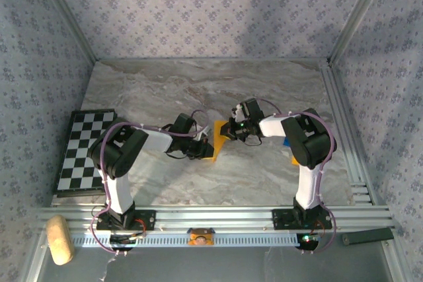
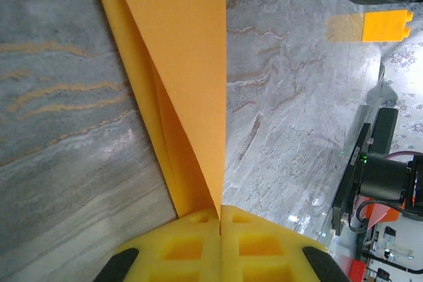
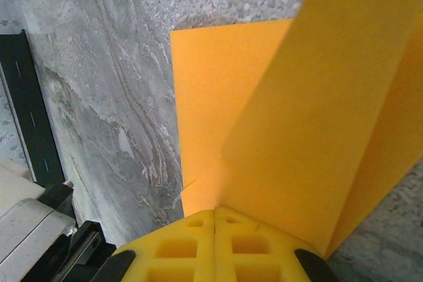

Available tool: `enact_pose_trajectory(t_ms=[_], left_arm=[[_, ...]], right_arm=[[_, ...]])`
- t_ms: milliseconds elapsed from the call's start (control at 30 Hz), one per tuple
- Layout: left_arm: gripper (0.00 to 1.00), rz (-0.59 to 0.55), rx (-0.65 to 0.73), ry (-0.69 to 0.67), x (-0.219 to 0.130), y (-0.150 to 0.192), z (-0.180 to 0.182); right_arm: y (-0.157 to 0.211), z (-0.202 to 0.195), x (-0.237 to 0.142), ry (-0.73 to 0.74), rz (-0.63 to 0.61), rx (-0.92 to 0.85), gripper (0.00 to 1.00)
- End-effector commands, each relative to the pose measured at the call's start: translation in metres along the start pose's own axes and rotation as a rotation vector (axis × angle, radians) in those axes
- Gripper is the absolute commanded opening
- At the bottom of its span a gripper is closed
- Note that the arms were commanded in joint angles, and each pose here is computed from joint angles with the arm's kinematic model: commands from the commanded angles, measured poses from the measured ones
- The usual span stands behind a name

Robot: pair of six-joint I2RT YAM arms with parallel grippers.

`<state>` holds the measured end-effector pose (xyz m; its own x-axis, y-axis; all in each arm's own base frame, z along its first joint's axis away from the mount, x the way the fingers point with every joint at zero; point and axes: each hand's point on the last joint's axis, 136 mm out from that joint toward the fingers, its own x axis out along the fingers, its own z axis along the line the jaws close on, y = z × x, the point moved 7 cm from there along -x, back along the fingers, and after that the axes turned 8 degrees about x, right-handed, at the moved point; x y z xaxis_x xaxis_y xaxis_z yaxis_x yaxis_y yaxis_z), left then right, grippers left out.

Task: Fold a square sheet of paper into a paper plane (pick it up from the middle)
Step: Fold the wing for the fifth time at the center of the table.

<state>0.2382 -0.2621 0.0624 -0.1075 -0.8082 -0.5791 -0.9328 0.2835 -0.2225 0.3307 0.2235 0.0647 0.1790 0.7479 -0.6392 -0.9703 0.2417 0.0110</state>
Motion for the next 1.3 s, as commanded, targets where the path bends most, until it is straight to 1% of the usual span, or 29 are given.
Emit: enact_pose_trajectory(t_ms=[0, 67, 167, 233, 300, 367, 433, 467, 533, 567, 600, 633, 700, 800, 900, 967, 1033, 1067, 1167, 1267], left_arm=[[0.11, 0.187, -0.111, -0.036, 0.006, 0.047, 0.011], [0.11, 0.189, -0.109, -0.038, 0.005, 0.048, 0.011], [0.07, 0.195, -0.113, -0.044, 0.005, 0.051, 0.012], [0.02, 0.203, -0.11, -0.04, 0.006, 0.052, 0.011], [0.01, 0.214, -0.11, -0.05, 0.007, 0.054, 0.012], [0.04, 0.224, -0.11, -0.055, 0.007, 0.056, 0.013], [0.14, 0.229, -0.117, -0.071, 0.007, 0.059, 0.015], [0.15, 0.231, -0.119, -0.071, 0.007, 0.06, 0.016], [0.15, 0.235, -0.119, -0.068, 0.007, 0.06, 0.015], [0.11, 0.236, -0.118, -0.067, 0.007, 0.061, 0.014], [0.06, 0.238, -0.118, -0.064, 0.007, 0.062, 0.014], [0.03, 0.239, -0.118, -0.066, 0.007, 0.062, 0.014], [0.02, 0.246, -0.121, -0.069, 0.008, 0.064, 0.015], [0.05, 0.256, -0.123, -0.07, 0.008, 0.066, 0.015], [0.13, 0.262, -0.125, -0.079, 0.007, 0.068, 0.016], [0.12, 0.262, -0.123, -0.082, 0.007, 0.068, 0.015], [0.03, 0.265, -0.124, -0.089, 0.006, 0.069, 0.016], [0.02, 0.264, -0.125, -0.092, 0.006, 0.069, 0.017], [0.04, 0.266, -0.124, -0.095, 0.006, 0.07, 0.016], [0.08, 0.264, -0.124, -0.108, 0.004, 0.07, 0.017]], right_arm=[[0.009, -0.05, 0.007, 0.221, -0.006, 0.097, 0.02], [0.009, -0.05, 0.007, 0.221, -0.007, 0.096, 0.02], [0.008, -0.05, 0.007, 0.224, -0.01, 0.097, 0.02], [0.008, -0.05, 0.007, 0.225, -0.01, 0.099, 0.02], [0.008, -0.05, 0.007, 0.225, -0.01, 0.099, 0.02], [0.008, -0.05, 0.007, 0.227, -0.008, 0.099, 0.02], [0.008, -0.051, 0.007, 0.232, -0.009, 0.101, 0.02], [0.008, -0.051, 0.007, 0.232, -0.009, 0.102, 0.02], [0.008, -0.052, 0.007, 0.234, -0.009, 0.102, 0.02], [0.008, -0.052, 0.007, 0.234, -0.009, 0.104, 0.02], [0.008, -0.052, 0.008, 0.235, -0.009, 0.104, 0.02], [0.008, -0.051, 0.007, 0.235, -0.011, 0.103, 0.02], [0.008, -0.052, 0.007, 0.237, -0.011, 0.105, 0.02], [0.008, -0.053, 0.008, 0.242, -0.013, 0.107, 0.02], [0.008, -0.053, 0.008, 0.243, -0.015, 0.11, 0.02], [0.008, -0.053, 0.008, 0.243, -0.014, 0.111, 0.02], [0.007, -0.053, 0.008, 0.244, -0.014, 0.111, 0.02], [0.007, -0.054, 0.008, 0.244, -0.014, 0.113, 0.02], [0.007, -0.054, 0.007, 0.246, -0.017, 0.113, 0.02], [0.007, -0.054, 0.007, 0.246, -0.017, 0.114, 0.02]])
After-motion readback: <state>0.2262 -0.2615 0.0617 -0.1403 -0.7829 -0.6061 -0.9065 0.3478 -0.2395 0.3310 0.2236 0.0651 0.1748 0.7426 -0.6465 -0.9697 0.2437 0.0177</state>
